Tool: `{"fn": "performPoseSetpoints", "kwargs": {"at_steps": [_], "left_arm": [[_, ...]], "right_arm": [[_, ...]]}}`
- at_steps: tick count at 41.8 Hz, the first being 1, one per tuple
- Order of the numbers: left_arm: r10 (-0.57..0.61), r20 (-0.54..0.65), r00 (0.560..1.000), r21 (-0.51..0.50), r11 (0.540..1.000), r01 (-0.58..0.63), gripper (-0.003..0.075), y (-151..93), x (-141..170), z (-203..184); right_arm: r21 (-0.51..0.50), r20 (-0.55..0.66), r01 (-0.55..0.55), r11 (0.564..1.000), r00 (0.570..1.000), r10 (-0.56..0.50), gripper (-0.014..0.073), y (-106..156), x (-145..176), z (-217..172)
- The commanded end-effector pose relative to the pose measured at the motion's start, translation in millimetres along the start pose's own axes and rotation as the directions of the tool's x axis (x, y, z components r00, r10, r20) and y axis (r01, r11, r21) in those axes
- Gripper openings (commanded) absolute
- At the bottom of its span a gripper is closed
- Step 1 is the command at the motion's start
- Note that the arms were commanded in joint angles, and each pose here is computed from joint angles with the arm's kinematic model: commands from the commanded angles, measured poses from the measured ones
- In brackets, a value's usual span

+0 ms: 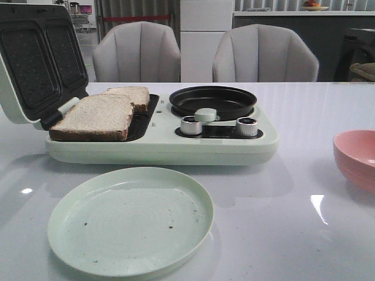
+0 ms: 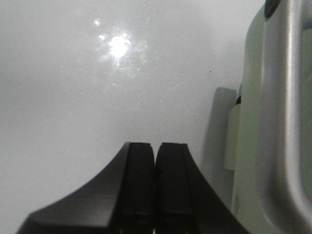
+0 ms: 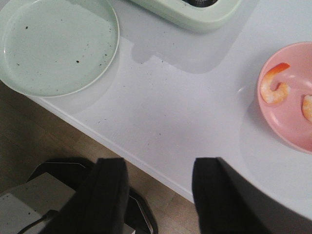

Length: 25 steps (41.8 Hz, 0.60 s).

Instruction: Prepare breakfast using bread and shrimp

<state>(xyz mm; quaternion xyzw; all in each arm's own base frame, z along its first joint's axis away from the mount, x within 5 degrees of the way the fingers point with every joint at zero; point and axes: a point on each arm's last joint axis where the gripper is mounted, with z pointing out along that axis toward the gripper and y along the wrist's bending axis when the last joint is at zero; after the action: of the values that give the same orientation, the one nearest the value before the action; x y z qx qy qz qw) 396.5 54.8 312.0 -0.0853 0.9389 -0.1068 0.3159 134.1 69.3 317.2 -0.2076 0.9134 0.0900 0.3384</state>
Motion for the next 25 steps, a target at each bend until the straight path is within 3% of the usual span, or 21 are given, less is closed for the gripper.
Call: {"fn": "performPoseSetpoints", "kwargs": {"at_steps": [1,25], "left_arm": [[-0.014,0.103,0.995,0.073,0.997,0.007,0.0101,-17.2,-18.5,-18.8],[0.256,0.060,0.965,0.228,0.938,-0.262,0.0101,-113.9,4.4,-8.0]], "right_arm": [[0.006,0.091,0.008,1.000,0.996,-0.009,0.0423,-0.4,-10.9,-7.8],[0.006,0.091,0.008,1.000,0.996,-0.009,0.0423,-0.4,-10.9,-7.8]]}}
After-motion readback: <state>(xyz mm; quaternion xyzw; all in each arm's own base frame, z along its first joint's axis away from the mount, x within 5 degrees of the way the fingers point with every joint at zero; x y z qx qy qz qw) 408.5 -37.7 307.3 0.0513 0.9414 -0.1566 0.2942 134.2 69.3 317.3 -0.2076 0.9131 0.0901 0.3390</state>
